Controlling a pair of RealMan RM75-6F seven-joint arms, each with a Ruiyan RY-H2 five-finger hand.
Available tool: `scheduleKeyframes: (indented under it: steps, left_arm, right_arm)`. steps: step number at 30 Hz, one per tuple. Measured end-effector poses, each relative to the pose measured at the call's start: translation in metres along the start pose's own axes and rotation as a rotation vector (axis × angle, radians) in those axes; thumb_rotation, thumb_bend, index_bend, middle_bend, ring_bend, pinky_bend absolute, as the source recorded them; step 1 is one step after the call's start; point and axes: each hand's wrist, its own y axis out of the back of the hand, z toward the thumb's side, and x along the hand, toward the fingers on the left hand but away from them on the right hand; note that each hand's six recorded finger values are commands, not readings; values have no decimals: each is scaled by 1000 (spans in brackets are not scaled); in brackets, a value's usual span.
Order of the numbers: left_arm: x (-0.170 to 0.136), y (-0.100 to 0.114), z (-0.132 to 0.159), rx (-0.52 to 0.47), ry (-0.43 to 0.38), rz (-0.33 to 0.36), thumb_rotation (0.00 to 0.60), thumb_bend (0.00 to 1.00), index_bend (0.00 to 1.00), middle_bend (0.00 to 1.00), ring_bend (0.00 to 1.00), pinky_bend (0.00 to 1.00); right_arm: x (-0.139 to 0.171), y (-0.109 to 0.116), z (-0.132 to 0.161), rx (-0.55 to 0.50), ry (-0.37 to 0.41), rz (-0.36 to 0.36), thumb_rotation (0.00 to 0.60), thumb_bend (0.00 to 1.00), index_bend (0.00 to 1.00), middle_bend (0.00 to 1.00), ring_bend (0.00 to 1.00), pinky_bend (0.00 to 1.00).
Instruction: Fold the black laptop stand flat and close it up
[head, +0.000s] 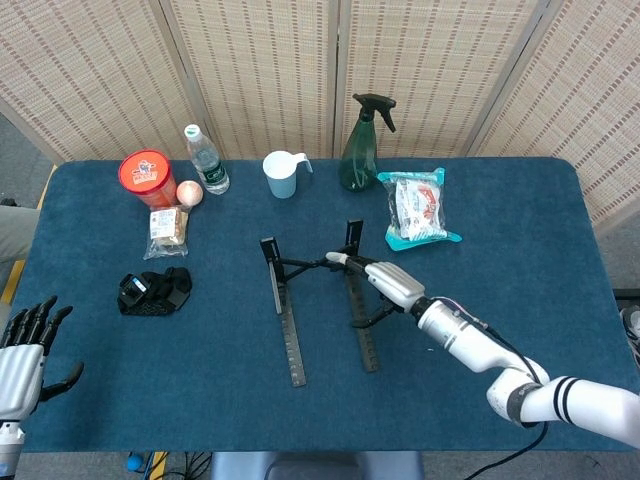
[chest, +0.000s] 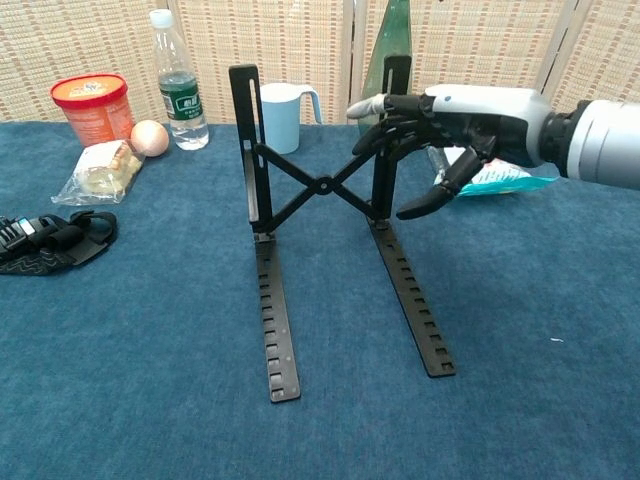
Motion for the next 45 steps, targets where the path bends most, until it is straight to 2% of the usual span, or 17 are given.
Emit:
scheduleKeyframes:
  steps: [5,11,23,45]
  left_arm:
    - [2,-3,2,-2,-8,-8,600,235,115,20,9,14]
    - [0,-3,0,0,1,-6,600,234,115,20,9,14]
    - [-2,-4,-4,8,20,-17,600,234,115,20,9,14]
    - [-2,-5,-7,10,29,-19,600,235,115,20,9,15]
  right_arm:
    - [11,-8,-13,-20,-40,40,600,0,88,221,110,165]
    - [4,-12,-30,-47,-92,48,600,0,88,275,111,165]
    - [-7,-20,-58,-114,-172,42,600,0,88,278,112,165]
    - [-30,-13,-65,-138,-191,10,600,7,88,278,112,165]
